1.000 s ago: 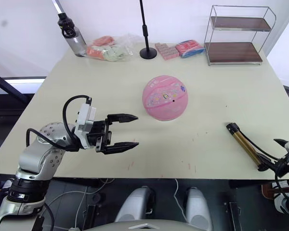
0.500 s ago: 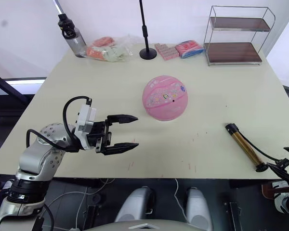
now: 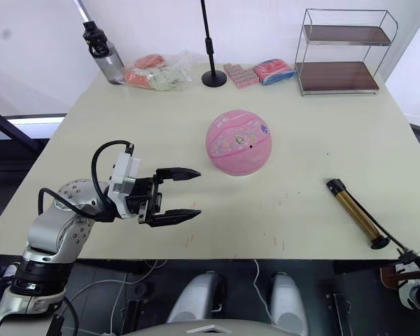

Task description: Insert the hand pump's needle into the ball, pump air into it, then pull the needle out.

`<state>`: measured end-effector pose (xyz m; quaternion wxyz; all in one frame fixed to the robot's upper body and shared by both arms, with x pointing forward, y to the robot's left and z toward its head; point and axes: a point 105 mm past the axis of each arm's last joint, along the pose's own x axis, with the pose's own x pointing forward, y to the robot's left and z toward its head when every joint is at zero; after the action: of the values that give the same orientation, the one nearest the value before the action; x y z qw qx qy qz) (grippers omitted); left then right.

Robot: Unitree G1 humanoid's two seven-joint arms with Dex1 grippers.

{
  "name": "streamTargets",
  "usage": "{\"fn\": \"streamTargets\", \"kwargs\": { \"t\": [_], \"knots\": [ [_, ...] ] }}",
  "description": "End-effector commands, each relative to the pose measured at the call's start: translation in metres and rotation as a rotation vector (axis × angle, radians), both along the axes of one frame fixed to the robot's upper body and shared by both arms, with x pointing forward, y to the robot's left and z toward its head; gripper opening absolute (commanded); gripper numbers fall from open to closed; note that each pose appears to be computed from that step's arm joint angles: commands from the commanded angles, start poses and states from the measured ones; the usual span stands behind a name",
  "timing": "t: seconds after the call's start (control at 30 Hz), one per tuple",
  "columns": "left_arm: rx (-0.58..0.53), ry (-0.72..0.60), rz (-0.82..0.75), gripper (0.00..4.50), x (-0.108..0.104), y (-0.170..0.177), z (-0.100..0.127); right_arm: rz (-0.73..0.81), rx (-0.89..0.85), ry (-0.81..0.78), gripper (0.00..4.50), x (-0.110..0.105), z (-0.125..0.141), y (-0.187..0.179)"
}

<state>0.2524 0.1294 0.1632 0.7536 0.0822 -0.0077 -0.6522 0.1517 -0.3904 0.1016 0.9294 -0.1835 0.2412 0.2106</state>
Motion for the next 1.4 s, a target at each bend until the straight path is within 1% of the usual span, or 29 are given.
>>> {"fn": "streamTargets", "kwargs": {
  "t": [0.03,0.17,0.3,0.43,0.57,0.67,0.83,1.03,1.23,1.4],
  "knots": [
    [-0.01,-0.025,0.001,4.5,-0.001,0.003,0.004,0.007,-0.027,-0.051,4.45,-0.002,0.02,-0.007],
    [-0.009,-0.025,0.002,4.5,-0.001,0.004,0.004,0.009,-0.028,-0.083,4.45,0.0,0.027,-0.01],
    [-0.007,-0.027,0.007,4.5,0.0,0.005,0.003,0.046,0.004,-0.133,4.45,0.01,0.032,0.001],
    [-0.006,-0.029,0.013,4.5,0.0,0.006,0.002,0.086,0.051,-0.197,4.45,0.025,0.036,0.017],
    [-0.006,-0.031,0.026,4.5,-0.002,0.008,0.002,0.138,0.087,-0.218,4.45,0.037,0.034,0.036],
    [-0.008,-0.034,0.045,4.5,-0.002,0.01,0.002,0.155,0.143,-0.25,4.45,0.052,0.033,0.051],
    [-0.019,-0.039,0.104,4.5,-0.001,0.017,0.0,0.133,0.186,-0.268,4.45,0.065,0.02,0.055],
    [-0.041,-0.027,0.263,4.5,0.005,0.038,-0.01,0.153,0.2,-0.291,4.45,0.081,0.012,0.055],
    [-0.074,-0.013,0.497,4.5,0.011,0.074,-0.023,0.175,0.235,-0.272,4.45,0.089,-0.006,0.049],
    [-0.02,0.013,0.679,4.5,0.008,0.117,-0.044,0.17,0.216,-0.292,4.45,0.093,-0.012,0.043]
  ]
}}
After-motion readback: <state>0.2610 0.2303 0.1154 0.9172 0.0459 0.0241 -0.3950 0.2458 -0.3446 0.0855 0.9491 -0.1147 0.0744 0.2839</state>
